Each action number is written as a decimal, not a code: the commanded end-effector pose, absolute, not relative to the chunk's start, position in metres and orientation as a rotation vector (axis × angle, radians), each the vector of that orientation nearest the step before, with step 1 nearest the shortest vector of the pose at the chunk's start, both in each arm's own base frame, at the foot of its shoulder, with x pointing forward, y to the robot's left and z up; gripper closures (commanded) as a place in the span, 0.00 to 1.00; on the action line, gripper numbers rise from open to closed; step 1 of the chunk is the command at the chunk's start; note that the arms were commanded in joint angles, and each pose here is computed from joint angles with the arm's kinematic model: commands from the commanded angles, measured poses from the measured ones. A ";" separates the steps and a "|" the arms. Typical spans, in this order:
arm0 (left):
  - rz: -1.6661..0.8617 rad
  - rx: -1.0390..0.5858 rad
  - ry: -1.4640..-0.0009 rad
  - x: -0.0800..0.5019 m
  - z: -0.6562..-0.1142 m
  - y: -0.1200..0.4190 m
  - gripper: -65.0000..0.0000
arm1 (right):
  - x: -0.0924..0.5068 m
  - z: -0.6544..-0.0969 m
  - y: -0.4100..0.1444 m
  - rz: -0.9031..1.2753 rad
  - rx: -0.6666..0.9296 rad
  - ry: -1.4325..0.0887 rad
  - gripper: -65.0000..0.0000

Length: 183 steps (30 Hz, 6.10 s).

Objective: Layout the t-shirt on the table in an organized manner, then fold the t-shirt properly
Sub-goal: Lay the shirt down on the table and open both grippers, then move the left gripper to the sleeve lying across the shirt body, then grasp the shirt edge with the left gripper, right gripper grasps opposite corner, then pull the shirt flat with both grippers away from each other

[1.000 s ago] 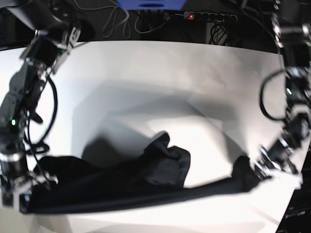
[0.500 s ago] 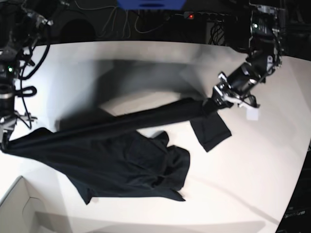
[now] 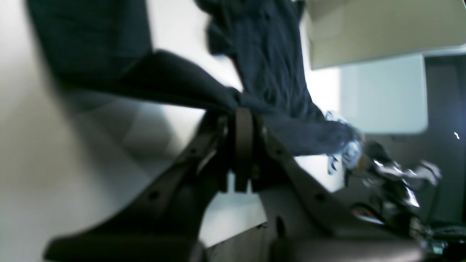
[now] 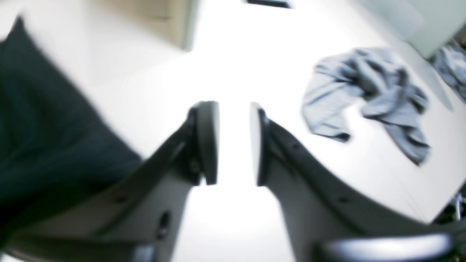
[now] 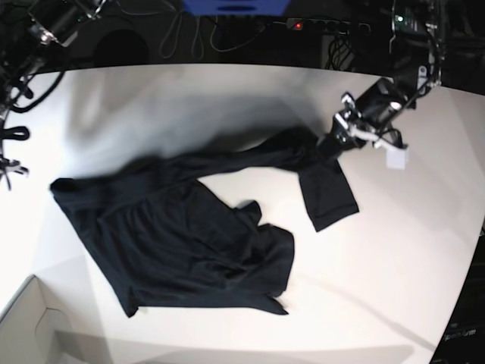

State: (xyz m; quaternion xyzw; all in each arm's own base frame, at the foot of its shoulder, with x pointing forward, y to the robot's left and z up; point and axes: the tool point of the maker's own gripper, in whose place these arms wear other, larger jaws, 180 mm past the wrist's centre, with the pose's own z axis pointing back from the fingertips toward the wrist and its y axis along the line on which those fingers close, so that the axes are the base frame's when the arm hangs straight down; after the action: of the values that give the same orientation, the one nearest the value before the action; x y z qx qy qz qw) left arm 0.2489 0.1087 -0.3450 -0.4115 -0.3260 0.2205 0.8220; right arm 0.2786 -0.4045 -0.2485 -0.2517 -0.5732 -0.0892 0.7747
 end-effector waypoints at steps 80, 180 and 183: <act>0.625 -0.760 -0.766 0.362 -0.356 0.207 0.22 | 0.288 -0.398 -0.201 0.221 0.102 -0.983 1.00; 0.571 -0.103 -1.005 0.328 -0.372 0.333 1.00 | 0.245 -0.380 -0.342 -0.149 -0.158 -1.017 1.00; 0.612 -0.063 -0.996 0.306 -0.375 0.352 1.00 | 0.245 -0.386 -0.332 -0.143 -0.135 -1.007 1.00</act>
State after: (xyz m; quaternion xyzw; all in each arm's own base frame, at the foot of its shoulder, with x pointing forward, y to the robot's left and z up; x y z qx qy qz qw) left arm 0.2939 0.3404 -0.3973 -0.0401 -0.4367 0.2946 0.8490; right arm 0.2362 -0.3253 -0.4023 -0.0558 -0.4554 -0.0716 0.8856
